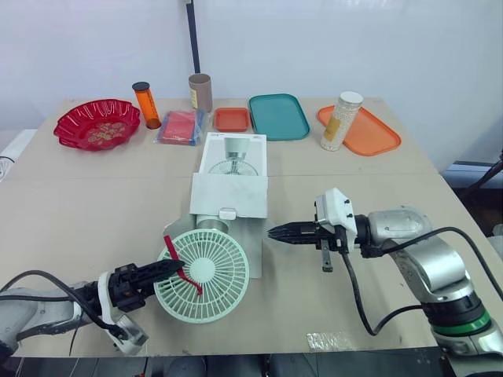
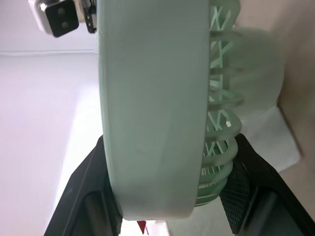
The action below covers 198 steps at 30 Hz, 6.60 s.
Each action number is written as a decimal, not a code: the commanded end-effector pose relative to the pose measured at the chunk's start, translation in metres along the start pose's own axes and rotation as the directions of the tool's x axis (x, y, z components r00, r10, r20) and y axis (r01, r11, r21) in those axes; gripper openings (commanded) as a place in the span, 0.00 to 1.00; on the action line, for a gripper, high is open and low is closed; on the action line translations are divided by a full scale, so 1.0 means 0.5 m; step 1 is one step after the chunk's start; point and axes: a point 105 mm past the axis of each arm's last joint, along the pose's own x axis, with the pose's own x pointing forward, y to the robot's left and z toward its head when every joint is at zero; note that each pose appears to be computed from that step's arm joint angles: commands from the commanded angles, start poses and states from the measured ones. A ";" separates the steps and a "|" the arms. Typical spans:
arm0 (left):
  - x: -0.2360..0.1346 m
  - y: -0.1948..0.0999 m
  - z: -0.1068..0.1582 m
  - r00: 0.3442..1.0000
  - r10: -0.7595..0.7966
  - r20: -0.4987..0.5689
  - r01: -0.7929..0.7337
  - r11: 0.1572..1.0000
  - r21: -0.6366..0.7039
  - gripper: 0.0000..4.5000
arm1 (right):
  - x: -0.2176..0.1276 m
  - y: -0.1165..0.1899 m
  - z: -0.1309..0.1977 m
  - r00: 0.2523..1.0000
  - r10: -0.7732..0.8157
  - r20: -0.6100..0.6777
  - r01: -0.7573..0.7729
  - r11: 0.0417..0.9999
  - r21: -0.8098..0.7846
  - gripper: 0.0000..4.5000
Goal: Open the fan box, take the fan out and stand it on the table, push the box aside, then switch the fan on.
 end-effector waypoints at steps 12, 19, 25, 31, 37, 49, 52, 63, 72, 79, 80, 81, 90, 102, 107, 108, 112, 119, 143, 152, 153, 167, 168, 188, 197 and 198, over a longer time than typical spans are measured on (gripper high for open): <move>-0.007 0.045 0.002 0.993 0.093 -0.079 -0.100 0.991 -0.086 0.44 | 0.009 -0.006 0.023 0.999 0.033 0.032 -0.031 0.998 -0.051 0.00; -0.006 0.053 0.000 0.989 0.111 -0.102 -0.121 0.988 -0.098 0.44 | 0.009 -0.005 0.024 0.999 0.040 0.034 -0.038 0.998 -0.054 0.00; 0.000 0.066 -0.001 0.983 0.141 -0.120 -0.156 0.980 -0.126 0.44 | 0.008 -0.009 0.039 0.997 0.044 0.056 -0.041 0.998 -0.055 0.00; 0.008 0.066 0.011 0.985 0.139 -0.099 -0.153 0.976 -0.153 0.44 | 0.009 -0.011 0.038 0.998 0.040 0.053 -0.037 0.998 -0.057 0.00; 0.003 0.069 0.016 0.983 0.134 -0.123 -0.159 0.962 -0.224 0.44 | 0.012 -0.011 0.038 0.998 0.039 0.055 -0.036 0.998 -0.057 0.00; 0.004 0.104 0.025 0.971 0.153 -0.184 -0.206 0.923 -0.324 0.44 | 0.014 -0.008 0.041 0.997 0.047 0.064 -0.043 0.997 -0.062 0.00; 0.008 0.109 0.028 0.968 0.150 -0.200 -0.214 0.911 -0.353 0.44 | 0.014 -0.008 0.041 0.997 0.048 0.067 -0.044 0.997 -0.060 0.00; 0.018 0.130 0.044 0.956 0.146 -0.255 -0.251 0.854 -0.456 0.44 | 0.018 -0.009 0.037 0.996 0.055 0.069 -0.051 0.997 -0.056 0.00; 0.000 0.129 0.045 0.934 0.123 -0.334 -0.286 0.817 -0.500 0.44 | 0.022 -0.009 0.043 0.993 0.076 0.087 -0.071 0.995 -0.063 0.00; 0.004 0.141 0.039 0.897 0.118 -0.426 -0.359 0.757 -0.546 0.44 | 0.011 0.000 0.068 0.980 0.118 0.161 -0.109 0.992 -0.062 0.00; 0.007 0.139 0.043 0.900 0.105 -0.422 -0.351 0.749 -0.562 0.44 | 0.010 0.002 0.075 0.975 0.127 0.184 -0.118 0.991 -0.058 0.00; 0.009 0.138 0.045 0.903 0.096 -0.420 -0.345 0.744 -0.572 0.44 | 0.008 0.004 0.080 0.971 0.133 0.197 -0.124 0.991 -0.054 0.00; 0.012 0.154 0.041 0.879 0.087 -0.470 -0.408 0.649 -0.643 0.44 | 0.013 0.000 0.083 0.965 0.154 0.212 -0.145 0.988 -0.060 0.00; -0.008 0.152 0.051 0.851 0.074 -0.520 -0.450 0.613 -0.649 0.44 | 0.021 -0.006 0.077 0.960 0.178 0.215 -0.166 0.984 -0.069 0.00; -0.022 0.145 0.063 0.834 0.066 -0.548 -0.472 0.599 -0.646 0.44 | 0.025 -0.008 0.079 0.957 0.185 0.223 -0.173 0.982 -0.072 0.00; -0.025 0.143 0.063 0.825 0.068 -0.561 -0.485 0.595 -0.640 0.44 | 0.026 -0.008 0.078 0.957 0.186 0.224 -0.174 0.982 -0.073 0.00; -0.039 0.137 0.062 0.787 0.080 -0.612 -0.537 0.579 -0.614 0.44 | 0.033 -0.009 0.078 0.953 0.199 0.229 -0.186 0.980 -0.076 0.00; -0.061 0.128 0.073 0.749 0.067 -0.660 -0.567 0.581 -0.584 0.44 | 0.045 -0.014 0.082 0.946 0.219 0.239 -0.204 0.975 -0.086 0.00; -0.122 0.145 0.062 0.632 0.047 -0.773 -0.692 0.484 -0.536 0.44 | 0.065 -0.002 0.091 0.920 0.276 0.279 -0.261 0.961 -0.092 0.00; -0.179 0.169 0.011 0.479 0.074 -0.875 -0.790 0.470 -0.393 0.44 | 0.069 -0.002 0.097 0.908 0.293 0.300 -0.278 0.956 -0.092 0.00; -0.183 0.168 0.008 0.473 0.063 -0.879 -0.791 0.470 -0.392 0.44 | 0.070 -0.002 0.097 0.908 0.293 0.300 -0.278 0.956 -0.092 0.00; -0.201 0.208 -0.074 0.371 0.086 -0.924 -0.850 0.432 -0.301 0.44 | 0.077 0.005 0.092 0.910 0.284 0.303 -0.270 0.959 -0.086 0.00; -0.200 0.214 -0.078 0.367 0.094 -0.926 -0.856 0.423 -0.296 0.44 | 0.077 0.006 0.091 0.910 0.283 0.303 -0.270 0.959 -0.085 0.00; -0.232 0.230 -0.106 0.269 -0.027 -0.963 -0.839 0.485 -0.248 0.44 | 0.077 0.015 0.081 0.916 0.264 0.300 -0.259 0.964 -0.057 0.00; -0.233 0.202 -0.107 0.205 -0.110 -0.973 -0.859 0.456 -0.232 0.44 | 0.080 0.018 0.083 0.918 0.270 0.291 -0.267 0.962 -0.049 0.00; -0.239 0.200 -0.112 0.184 -0.116 -0.976 -0.872 0.440 -0.216 0.44 | 0.081 0.017 0.083 0.918 0.268 0.291 -0.266 0.963 -0.048 0.00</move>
